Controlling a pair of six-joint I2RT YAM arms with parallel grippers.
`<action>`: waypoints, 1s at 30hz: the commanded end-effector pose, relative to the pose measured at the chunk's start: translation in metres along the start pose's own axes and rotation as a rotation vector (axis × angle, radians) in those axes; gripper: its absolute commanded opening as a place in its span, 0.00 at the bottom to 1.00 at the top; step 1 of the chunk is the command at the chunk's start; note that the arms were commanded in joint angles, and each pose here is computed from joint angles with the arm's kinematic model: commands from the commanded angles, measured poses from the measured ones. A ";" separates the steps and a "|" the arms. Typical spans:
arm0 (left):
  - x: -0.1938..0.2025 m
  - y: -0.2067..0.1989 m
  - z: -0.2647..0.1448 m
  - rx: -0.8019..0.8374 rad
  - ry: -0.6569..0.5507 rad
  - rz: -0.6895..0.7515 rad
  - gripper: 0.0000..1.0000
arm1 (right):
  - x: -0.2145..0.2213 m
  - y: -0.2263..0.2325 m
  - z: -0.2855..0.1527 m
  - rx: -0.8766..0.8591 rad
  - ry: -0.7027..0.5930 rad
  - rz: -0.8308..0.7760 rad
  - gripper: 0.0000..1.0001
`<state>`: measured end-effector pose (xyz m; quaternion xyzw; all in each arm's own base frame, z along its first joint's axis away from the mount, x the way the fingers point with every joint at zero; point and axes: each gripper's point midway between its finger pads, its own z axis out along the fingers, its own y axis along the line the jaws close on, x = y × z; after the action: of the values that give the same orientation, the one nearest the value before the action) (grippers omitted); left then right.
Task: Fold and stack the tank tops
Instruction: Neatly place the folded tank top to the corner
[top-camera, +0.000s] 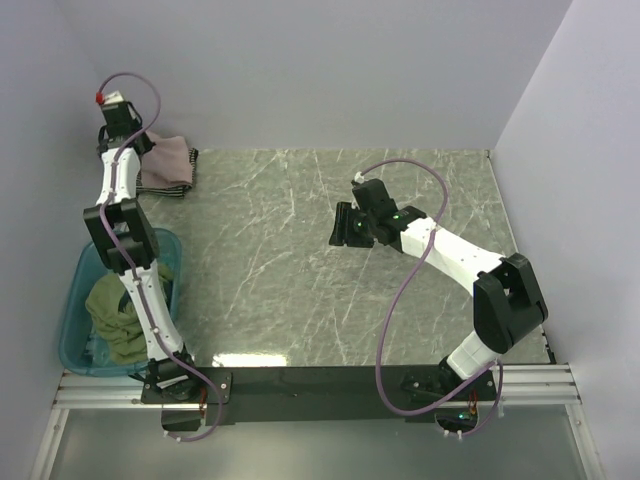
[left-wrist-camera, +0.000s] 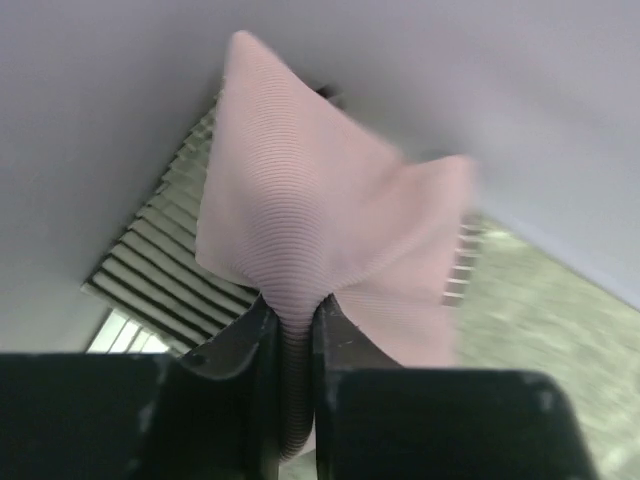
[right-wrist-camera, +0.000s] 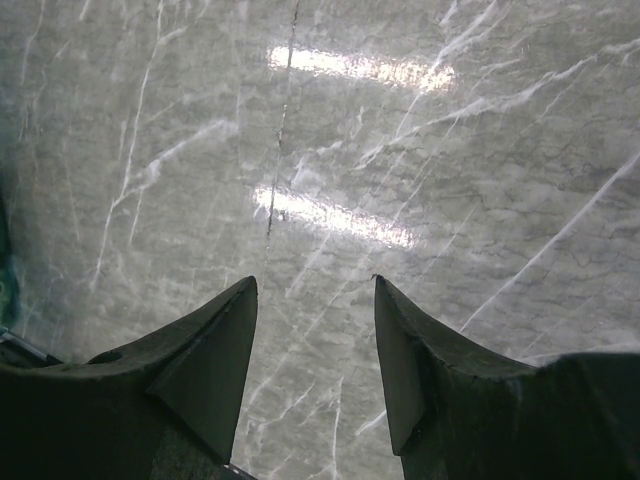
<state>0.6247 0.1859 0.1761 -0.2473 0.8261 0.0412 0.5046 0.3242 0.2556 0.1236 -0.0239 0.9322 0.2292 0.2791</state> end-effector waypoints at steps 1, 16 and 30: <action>0.018 0.047 0.025 -0.087 0.007 -0.103 0.16 | -0.008 0.012 0.000 -0.025 -0.016 -0.011 0.57; -0.018 0.065 -0.010 -0.194 -0.083 -0.225 0.80 | -0.006 0.017 -0.002 -0.056 -0.028 -0.014 0.57; -0.024 0.033 -0.045 -0.320 -0.100 -0.241 0.61 | -0.008 0.025 -0.003 -0.108 -0.051 -0.025 0.57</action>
<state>0.5931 0.2050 0.2201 -0.3845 0.7556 0.0922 0.5223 0.3233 0.2675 0.1194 -0.0338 0.9266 0.2508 0.2780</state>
